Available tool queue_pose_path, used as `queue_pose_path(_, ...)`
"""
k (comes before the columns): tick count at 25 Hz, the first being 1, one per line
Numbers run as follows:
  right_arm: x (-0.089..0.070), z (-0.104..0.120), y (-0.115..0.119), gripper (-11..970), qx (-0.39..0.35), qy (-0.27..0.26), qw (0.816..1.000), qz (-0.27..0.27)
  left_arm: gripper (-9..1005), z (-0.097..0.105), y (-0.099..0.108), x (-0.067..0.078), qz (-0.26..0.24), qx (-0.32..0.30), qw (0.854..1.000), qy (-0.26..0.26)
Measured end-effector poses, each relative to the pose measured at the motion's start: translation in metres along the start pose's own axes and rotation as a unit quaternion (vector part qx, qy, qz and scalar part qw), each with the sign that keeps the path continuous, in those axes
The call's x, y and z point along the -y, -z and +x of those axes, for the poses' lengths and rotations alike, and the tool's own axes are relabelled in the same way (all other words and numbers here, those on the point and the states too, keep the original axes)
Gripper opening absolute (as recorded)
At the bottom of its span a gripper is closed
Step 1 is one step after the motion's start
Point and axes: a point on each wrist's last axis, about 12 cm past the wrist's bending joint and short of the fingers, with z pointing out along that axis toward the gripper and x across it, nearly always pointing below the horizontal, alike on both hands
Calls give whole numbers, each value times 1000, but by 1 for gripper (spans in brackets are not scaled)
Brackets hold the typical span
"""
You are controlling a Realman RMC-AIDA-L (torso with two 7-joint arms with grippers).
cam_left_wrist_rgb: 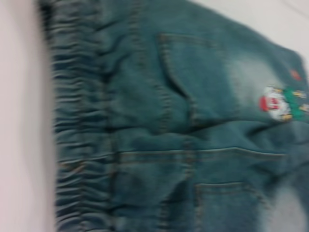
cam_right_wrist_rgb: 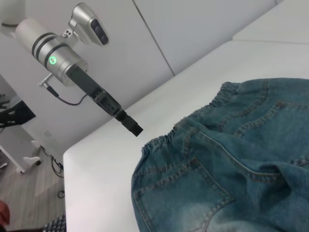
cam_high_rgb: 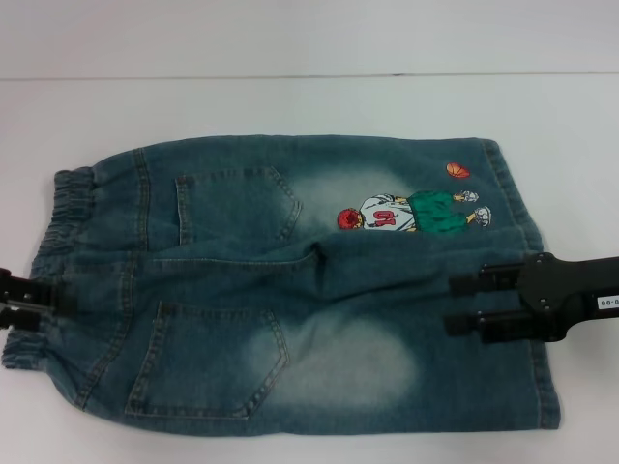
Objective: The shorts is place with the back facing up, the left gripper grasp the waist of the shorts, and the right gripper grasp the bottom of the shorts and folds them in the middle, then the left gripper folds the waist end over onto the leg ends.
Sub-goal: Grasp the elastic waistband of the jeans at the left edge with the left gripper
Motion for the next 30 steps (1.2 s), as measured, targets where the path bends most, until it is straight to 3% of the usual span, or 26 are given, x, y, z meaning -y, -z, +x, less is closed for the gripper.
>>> queue_pose_path(11, 5, -2, -5, 717, -14, 8, 1000, 14, 700, -6, -10, -23, -97, -16, 995, 35)
queue_pose_path(30, 6, -8, -8, 717, -19, 14, 1000, 14, 699, -9, -22, -31, -120, -22, 992, 35)
